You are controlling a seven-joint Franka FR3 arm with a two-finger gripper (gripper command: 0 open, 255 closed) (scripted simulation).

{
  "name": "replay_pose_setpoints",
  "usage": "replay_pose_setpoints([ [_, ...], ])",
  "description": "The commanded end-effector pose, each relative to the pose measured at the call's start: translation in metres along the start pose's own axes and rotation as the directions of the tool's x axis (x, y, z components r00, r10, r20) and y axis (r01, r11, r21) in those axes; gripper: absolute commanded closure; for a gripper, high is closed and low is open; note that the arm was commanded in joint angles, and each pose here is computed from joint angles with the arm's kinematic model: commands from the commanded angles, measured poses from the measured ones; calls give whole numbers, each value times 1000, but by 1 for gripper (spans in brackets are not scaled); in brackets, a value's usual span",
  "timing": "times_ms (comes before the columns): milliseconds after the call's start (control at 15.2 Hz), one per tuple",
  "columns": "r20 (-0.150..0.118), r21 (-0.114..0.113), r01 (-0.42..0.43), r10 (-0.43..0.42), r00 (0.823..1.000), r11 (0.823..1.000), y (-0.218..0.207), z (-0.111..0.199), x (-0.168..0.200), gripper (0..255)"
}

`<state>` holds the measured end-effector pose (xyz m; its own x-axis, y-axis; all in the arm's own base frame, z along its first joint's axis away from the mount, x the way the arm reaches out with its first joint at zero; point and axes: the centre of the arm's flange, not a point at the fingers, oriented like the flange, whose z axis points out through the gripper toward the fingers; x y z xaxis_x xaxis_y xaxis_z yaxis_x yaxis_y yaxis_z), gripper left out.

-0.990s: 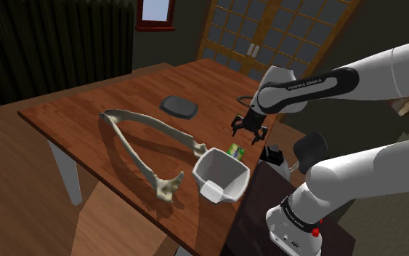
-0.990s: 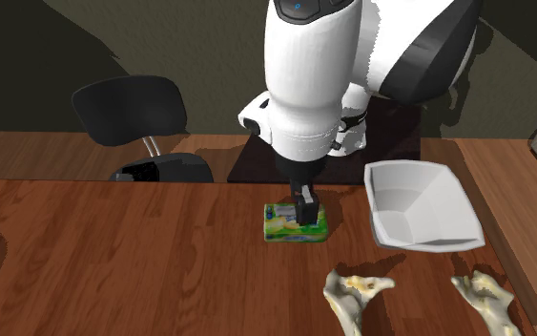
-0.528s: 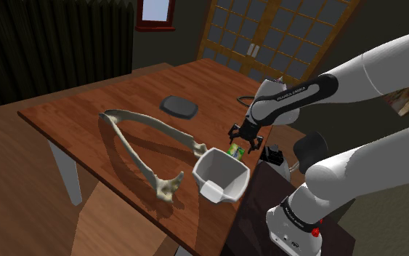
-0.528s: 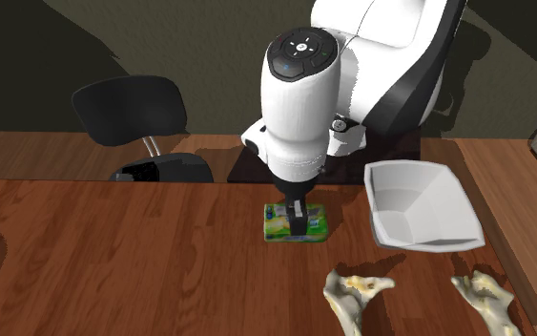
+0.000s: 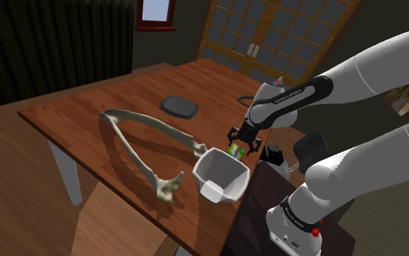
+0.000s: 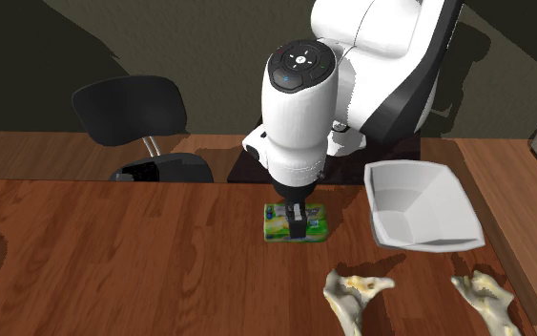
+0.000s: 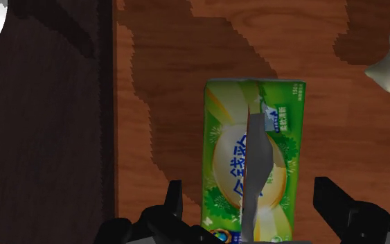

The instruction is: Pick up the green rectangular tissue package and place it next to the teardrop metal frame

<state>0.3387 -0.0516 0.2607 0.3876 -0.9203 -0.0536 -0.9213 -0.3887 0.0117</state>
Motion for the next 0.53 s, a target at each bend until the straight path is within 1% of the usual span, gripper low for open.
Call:
replay_pose_setpoints([
  [0, 0, 0, 0, 0, 1000, 1000, 0, 0, 0, 0],
  [66, 0, 0, 0, 0, 1000, 1000, 0, 0, 0, 0],
  [132, 0, 0, 0, 0, 1000, 1000, 0, 0, 0, 255],
  [462, 0, 0, 0, 0, 1000, 1000, 0, 0, 0, 255],
])
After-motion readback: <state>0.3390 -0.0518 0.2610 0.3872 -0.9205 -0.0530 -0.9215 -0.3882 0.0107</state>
